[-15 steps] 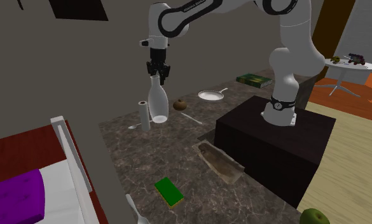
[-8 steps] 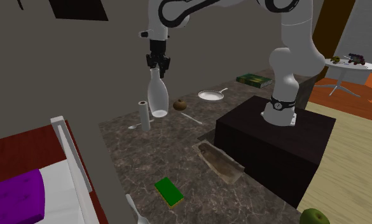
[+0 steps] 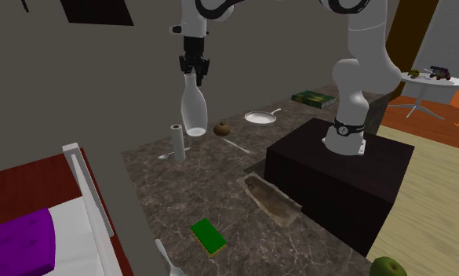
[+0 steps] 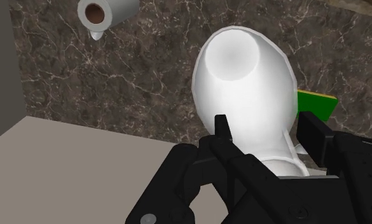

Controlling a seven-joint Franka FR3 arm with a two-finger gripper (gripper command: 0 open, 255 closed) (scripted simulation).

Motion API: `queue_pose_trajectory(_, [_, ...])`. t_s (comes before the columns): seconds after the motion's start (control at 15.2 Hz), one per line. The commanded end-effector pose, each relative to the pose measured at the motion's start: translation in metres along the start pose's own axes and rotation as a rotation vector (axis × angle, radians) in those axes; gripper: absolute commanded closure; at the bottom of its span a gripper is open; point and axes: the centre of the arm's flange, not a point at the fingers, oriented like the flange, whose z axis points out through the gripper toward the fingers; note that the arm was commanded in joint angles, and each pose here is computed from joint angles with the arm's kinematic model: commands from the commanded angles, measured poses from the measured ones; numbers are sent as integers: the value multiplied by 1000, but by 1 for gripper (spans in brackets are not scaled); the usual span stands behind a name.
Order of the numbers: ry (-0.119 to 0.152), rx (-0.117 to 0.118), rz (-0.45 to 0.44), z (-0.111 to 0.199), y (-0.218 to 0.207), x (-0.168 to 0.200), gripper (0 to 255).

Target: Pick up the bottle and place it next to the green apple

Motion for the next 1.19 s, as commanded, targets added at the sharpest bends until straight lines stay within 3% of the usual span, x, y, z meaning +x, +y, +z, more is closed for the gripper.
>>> queue_pose_trajectory(0.0, [0, 0, 0, -11, 0, 2, 255])
queue_pose_trajectory(0.53, [0, 0, 0, -50, 0, 6, 255])
queue_pose_trajectory(1.12, [0, 0, 0, -49, -115, 35, 255])
